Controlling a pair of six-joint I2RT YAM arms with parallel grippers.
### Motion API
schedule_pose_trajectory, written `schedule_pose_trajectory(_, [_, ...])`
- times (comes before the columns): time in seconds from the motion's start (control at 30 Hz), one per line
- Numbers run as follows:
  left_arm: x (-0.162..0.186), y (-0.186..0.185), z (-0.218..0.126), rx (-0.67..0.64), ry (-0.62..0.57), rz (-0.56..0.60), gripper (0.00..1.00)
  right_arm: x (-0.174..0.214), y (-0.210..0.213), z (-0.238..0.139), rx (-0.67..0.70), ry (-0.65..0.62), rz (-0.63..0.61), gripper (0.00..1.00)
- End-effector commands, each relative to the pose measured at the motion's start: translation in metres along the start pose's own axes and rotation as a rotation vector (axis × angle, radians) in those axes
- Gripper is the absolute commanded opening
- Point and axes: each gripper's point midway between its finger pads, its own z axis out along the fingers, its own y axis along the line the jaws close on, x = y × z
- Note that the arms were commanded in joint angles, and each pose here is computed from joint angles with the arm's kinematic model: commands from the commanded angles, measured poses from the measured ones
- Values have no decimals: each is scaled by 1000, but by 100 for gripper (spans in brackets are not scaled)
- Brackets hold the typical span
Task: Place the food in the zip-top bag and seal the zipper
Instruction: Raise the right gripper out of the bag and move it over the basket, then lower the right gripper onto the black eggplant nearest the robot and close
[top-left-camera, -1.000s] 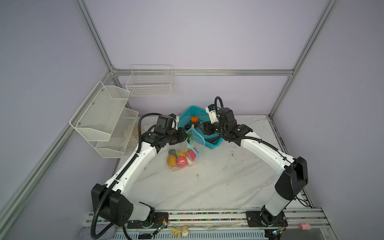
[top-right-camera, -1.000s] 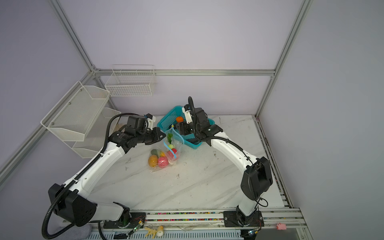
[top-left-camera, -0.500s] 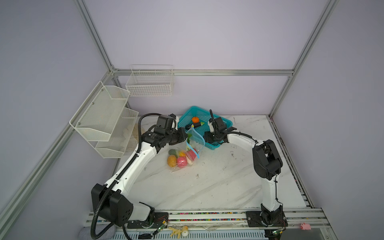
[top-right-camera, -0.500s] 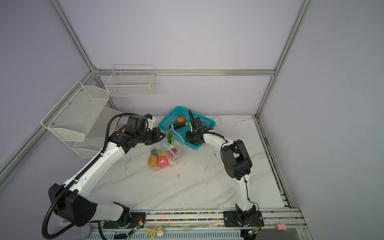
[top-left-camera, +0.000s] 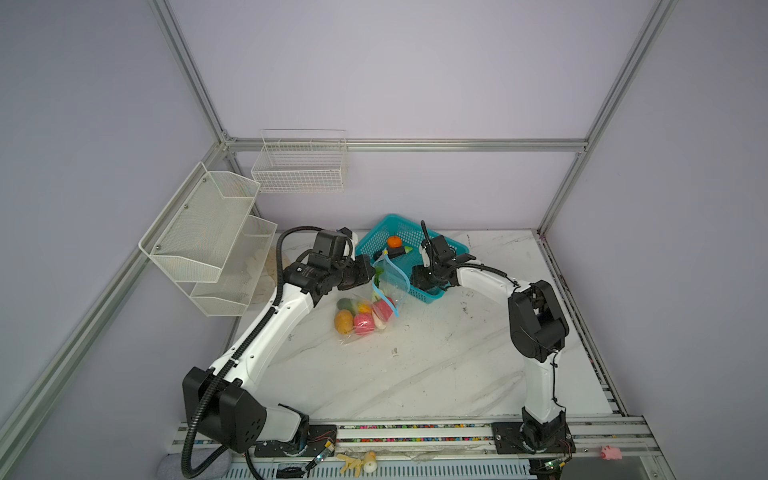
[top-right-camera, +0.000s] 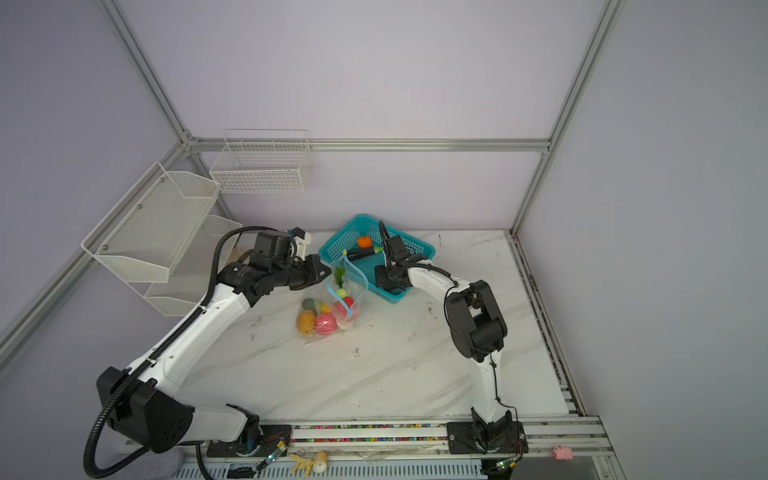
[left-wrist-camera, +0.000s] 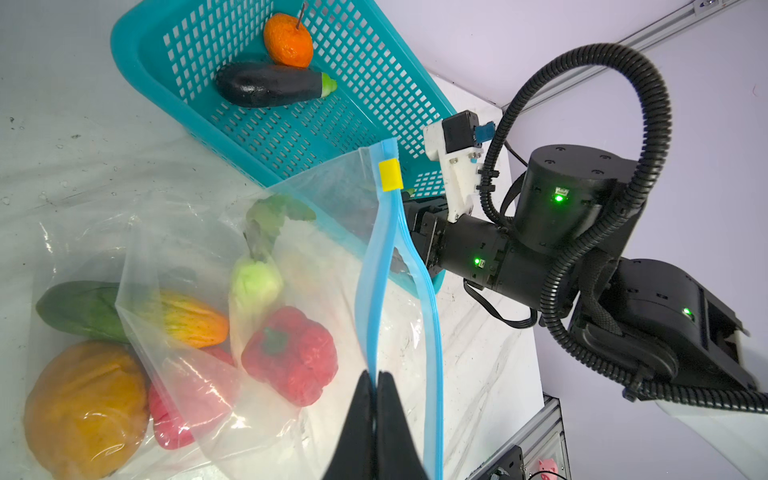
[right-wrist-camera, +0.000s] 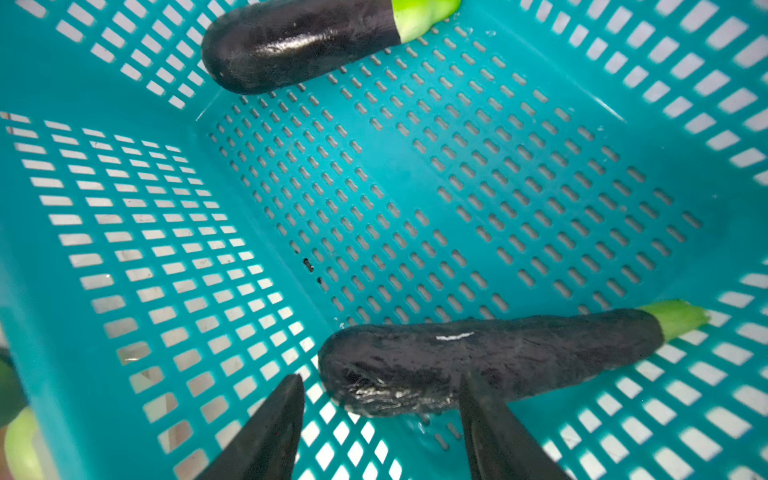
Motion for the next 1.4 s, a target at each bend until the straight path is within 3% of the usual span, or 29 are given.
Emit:
schedule_pose_trajectory(0.0, [-11,-10,-6,30,-32,34,0,14,-15,-14,72,59,-17,63])
schedule_pose_trajectory(0.2, [-11,-11,-5,35,-30,35,0,18,-28,-26,150,117,-135,64])
schedule_pose_trajectory(0.4, [-12,-18,1,46,24,48,0,-3,-3,-41,22,79,-346,64])
schedule_pose_trajectory(0.77, [-7,-16,5,48,43,37,0,10,-14,-36,10,198,-664,60])
schedule_pose_trajectory(1.37, [-6,-13,4,41,35,42,0,28,-34,5,62,310,-723,64])
